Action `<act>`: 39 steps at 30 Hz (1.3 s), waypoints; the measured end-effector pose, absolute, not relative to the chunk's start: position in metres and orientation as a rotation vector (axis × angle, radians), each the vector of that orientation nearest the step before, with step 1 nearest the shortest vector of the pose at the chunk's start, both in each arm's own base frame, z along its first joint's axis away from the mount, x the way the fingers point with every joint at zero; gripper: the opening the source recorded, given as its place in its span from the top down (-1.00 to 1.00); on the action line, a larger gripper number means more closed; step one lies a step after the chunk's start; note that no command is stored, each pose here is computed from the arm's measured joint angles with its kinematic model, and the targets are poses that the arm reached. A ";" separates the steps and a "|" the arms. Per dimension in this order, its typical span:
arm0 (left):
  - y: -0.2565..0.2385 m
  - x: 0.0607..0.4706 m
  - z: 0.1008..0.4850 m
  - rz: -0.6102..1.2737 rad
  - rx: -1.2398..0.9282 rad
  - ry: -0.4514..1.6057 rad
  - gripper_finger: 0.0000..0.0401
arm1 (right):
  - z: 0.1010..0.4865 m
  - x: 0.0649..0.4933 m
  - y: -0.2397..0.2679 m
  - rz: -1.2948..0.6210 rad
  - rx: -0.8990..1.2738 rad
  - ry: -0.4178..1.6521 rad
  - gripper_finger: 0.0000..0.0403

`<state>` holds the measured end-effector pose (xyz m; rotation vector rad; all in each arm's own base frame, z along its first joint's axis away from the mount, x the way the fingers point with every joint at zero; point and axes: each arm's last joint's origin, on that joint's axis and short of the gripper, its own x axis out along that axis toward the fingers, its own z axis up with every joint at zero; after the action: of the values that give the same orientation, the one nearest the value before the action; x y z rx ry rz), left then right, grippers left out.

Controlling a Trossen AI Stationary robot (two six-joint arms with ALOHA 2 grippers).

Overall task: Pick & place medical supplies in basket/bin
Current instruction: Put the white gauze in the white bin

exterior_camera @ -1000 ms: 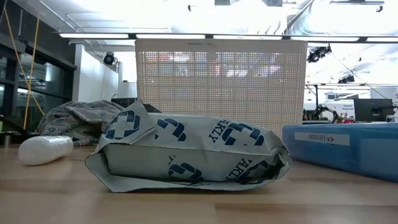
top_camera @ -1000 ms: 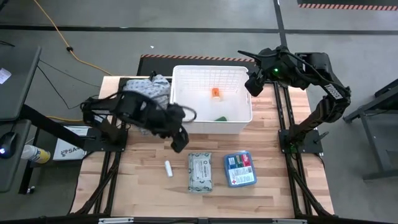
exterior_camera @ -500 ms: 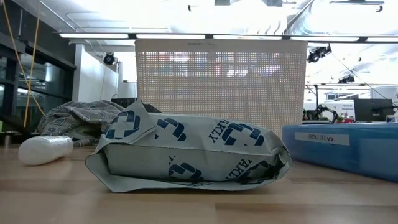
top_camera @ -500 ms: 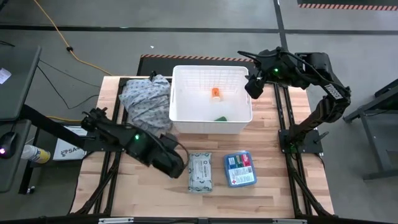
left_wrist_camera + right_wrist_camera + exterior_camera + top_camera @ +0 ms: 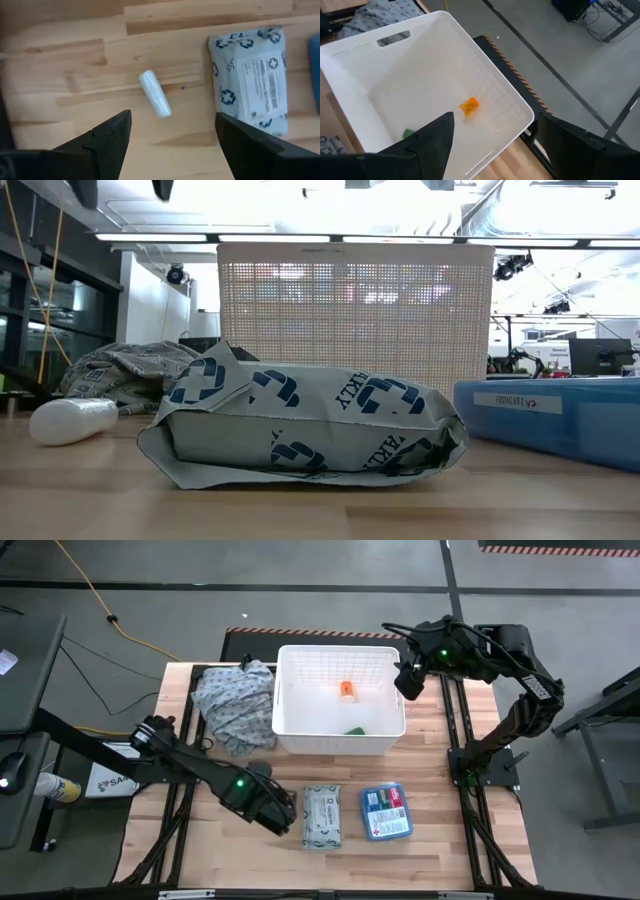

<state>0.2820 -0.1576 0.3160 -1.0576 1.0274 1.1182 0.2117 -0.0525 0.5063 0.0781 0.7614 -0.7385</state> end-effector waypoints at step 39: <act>-0.155 0.275 0.183 1.250 -1.287 0.958 -0.59 | 0.506 0.212 -0.052 -0.684 0.011 0.794 -0.37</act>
<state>0.2752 -0.1554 0.1828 -1.2869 0.9579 1.2502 0.2120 -0.0519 0.5060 0.0114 0.7942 -0.6839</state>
